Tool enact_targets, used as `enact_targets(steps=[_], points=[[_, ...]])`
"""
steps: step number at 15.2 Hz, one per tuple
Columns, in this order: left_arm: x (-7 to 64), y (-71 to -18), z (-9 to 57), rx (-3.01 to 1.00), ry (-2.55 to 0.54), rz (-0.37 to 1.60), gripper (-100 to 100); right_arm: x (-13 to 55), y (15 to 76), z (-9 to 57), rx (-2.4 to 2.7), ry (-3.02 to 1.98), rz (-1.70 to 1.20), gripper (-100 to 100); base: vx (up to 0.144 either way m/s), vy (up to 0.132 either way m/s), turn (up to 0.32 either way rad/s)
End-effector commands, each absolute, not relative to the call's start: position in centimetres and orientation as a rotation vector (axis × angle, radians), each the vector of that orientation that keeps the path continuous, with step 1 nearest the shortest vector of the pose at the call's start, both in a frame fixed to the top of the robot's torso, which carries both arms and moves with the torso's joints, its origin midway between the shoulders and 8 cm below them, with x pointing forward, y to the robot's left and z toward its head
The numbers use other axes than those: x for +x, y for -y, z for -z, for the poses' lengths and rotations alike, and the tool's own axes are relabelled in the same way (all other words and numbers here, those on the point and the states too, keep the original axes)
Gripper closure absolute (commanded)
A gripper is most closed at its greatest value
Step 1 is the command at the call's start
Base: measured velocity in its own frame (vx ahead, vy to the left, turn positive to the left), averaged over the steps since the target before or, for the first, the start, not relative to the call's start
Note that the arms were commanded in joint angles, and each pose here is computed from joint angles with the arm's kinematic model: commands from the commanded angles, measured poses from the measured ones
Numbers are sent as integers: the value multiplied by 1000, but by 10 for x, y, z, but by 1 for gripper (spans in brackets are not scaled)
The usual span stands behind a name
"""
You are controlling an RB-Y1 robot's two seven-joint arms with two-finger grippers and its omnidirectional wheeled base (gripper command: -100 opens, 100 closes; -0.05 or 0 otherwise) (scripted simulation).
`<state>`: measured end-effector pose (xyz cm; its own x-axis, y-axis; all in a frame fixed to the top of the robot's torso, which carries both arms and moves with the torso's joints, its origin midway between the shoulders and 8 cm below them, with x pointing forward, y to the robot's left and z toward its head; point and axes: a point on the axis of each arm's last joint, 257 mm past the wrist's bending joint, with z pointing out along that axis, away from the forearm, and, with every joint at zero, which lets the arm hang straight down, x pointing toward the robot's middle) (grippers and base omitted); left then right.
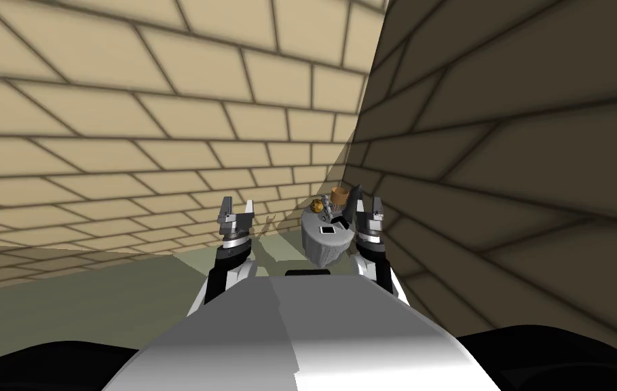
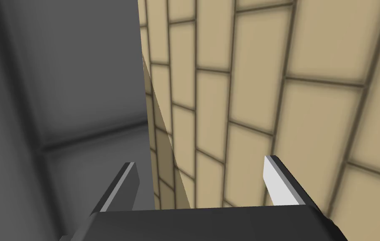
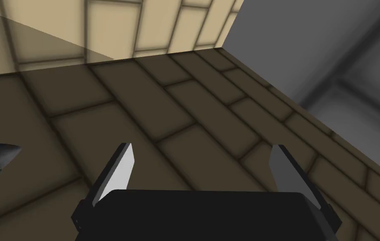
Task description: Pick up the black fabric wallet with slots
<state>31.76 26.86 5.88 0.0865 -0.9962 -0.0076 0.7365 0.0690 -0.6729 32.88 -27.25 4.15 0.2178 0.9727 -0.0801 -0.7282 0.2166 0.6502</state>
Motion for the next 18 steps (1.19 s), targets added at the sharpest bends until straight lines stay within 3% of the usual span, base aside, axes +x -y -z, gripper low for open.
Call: enact_targets(steps=[1,18], points=[[318,-269,-59,-590,-551,1408,0,332,268,-35,529,-578,-1260,-100,-30,23,62],[318,-269,-59,-590,-551,1408,0,352,221,131,358,-1163,-1173,-100,-63,43,136]])
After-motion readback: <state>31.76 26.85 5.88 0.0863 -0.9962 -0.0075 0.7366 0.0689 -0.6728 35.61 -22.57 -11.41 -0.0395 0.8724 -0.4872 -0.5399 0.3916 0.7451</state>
